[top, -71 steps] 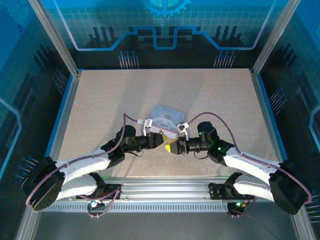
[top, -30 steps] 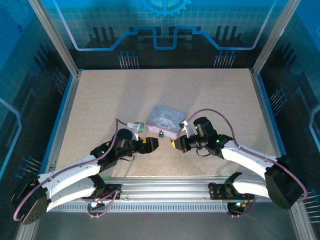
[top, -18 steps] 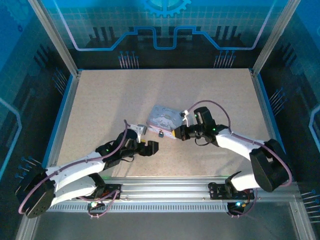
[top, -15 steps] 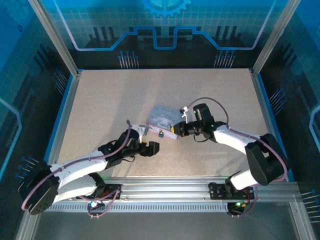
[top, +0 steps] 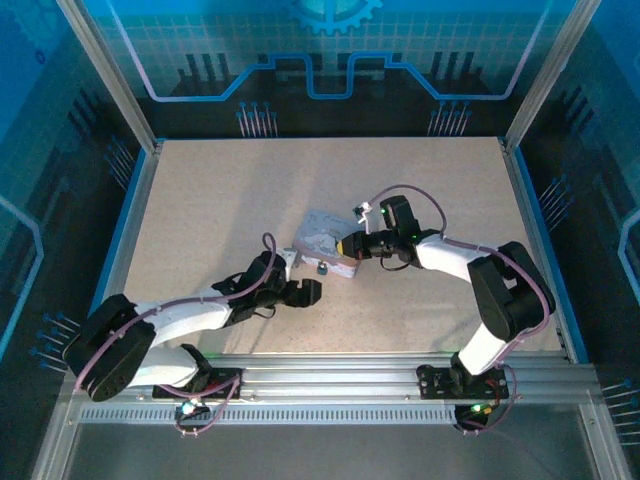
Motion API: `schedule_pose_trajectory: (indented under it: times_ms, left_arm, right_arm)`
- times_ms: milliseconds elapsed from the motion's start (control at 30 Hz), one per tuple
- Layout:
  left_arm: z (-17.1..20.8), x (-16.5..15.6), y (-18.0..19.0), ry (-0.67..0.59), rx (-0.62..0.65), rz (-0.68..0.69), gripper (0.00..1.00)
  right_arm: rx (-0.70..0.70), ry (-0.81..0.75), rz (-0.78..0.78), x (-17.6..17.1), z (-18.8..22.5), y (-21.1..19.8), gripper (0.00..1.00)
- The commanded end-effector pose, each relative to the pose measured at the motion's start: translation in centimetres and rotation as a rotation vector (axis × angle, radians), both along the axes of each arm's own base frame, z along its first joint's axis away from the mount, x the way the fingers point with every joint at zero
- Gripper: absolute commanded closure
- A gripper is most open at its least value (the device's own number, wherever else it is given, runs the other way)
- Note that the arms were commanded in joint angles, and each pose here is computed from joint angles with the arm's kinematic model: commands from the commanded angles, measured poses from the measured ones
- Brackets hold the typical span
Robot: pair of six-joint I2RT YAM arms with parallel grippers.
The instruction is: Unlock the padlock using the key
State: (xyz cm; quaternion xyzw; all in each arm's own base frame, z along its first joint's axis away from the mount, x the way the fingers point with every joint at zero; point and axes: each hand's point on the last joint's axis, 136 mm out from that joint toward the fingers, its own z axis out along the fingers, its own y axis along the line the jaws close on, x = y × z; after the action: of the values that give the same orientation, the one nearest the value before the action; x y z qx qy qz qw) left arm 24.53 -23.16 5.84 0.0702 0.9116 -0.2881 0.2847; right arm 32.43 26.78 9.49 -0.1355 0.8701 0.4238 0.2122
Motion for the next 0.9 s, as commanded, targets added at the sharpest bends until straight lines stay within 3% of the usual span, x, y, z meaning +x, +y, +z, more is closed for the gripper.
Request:
schedule_pose_trajectory:
  times_ms: [0, 400, 867]
  left_arm:
    - [1.3, 1.3, -1.3, -0.057, -0.040, -0.037, 0.19]
    - [-0.4, 3.5, -2.5, -0.117, -0.012, -0.071, 0.33]
    - [-1.5, 5.6, -3.6, -0.139, -0.041, -0.056, 0.35]
  right_arm:
    - [-0.042, 0.064, 0.003, -0.6, -2.2, -0.6, 0.93]
    - [-0.064, 0.096, 0.021, -1.5, -3.3, -0.4, 0.93]
    - [-0.071, 0.091, 0.025, -1.6, -3.2, -0.3, 0.93]
